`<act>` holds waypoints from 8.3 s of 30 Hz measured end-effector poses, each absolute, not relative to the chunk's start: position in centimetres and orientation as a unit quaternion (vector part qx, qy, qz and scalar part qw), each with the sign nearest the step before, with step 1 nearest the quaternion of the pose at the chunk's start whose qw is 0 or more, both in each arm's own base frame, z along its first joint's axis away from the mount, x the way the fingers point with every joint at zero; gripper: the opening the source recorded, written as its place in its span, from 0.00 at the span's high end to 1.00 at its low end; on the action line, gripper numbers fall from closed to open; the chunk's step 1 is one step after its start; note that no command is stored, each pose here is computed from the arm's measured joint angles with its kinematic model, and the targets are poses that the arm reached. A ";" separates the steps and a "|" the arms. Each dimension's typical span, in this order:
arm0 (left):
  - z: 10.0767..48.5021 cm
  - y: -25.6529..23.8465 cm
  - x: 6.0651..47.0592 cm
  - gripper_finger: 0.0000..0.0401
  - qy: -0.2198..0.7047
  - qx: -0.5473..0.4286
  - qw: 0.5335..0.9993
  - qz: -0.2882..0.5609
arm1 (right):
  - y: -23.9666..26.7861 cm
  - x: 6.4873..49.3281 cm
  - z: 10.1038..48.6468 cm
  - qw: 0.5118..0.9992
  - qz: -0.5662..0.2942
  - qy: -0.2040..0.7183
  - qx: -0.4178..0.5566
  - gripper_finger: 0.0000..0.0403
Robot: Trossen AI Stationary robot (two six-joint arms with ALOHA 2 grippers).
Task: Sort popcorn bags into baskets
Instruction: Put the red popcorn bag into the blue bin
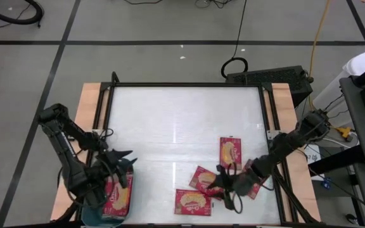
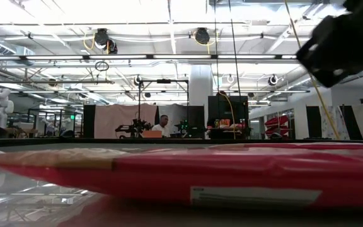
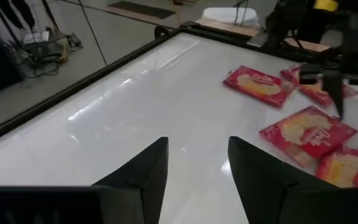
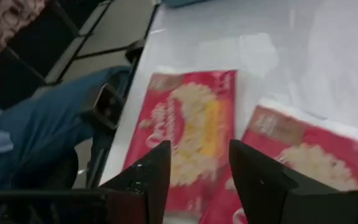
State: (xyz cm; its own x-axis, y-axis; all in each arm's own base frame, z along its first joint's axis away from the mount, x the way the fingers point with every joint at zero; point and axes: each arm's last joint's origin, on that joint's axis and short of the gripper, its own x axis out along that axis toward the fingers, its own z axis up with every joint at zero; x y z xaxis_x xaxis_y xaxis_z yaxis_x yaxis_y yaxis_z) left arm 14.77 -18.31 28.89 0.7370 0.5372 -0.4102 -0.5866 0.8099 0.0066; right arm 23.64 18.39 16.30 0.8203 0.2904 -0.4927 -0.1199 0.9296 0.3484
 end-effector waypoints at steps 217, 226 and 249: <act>32.0 -20.9 29.4 0.40 0.090 0.211 0.939 0.256 | 8.2 24.4 24.5 0.980 0.101 0.163 0.046 0.97; 33.0 -18.1 27.9 0.53 0.153 -0.014 0.985 0.080 | 9.8 27.1 23.8 0.992 0.098 0.064 0.037 0.97; 29.3 -15.5 30.6 0.61 0.263 -0.098 0.955 0.093 | 10.5 29.2 21.7 0.995 0.098 0.011 0.027 0.97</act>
State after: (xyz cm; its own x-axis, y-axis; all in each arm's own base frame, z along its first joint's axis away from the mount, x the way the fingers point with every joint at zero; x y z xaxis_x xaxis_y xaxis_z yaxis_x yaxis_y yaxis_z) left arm 30.62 -15.53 29.26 0.8439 0.1260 -0.5216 -0.2294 0.9634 -0.1384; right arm 29.23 10.51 21.67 0.9807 0.1948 -0.0164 -0.1936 0.9795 0.0558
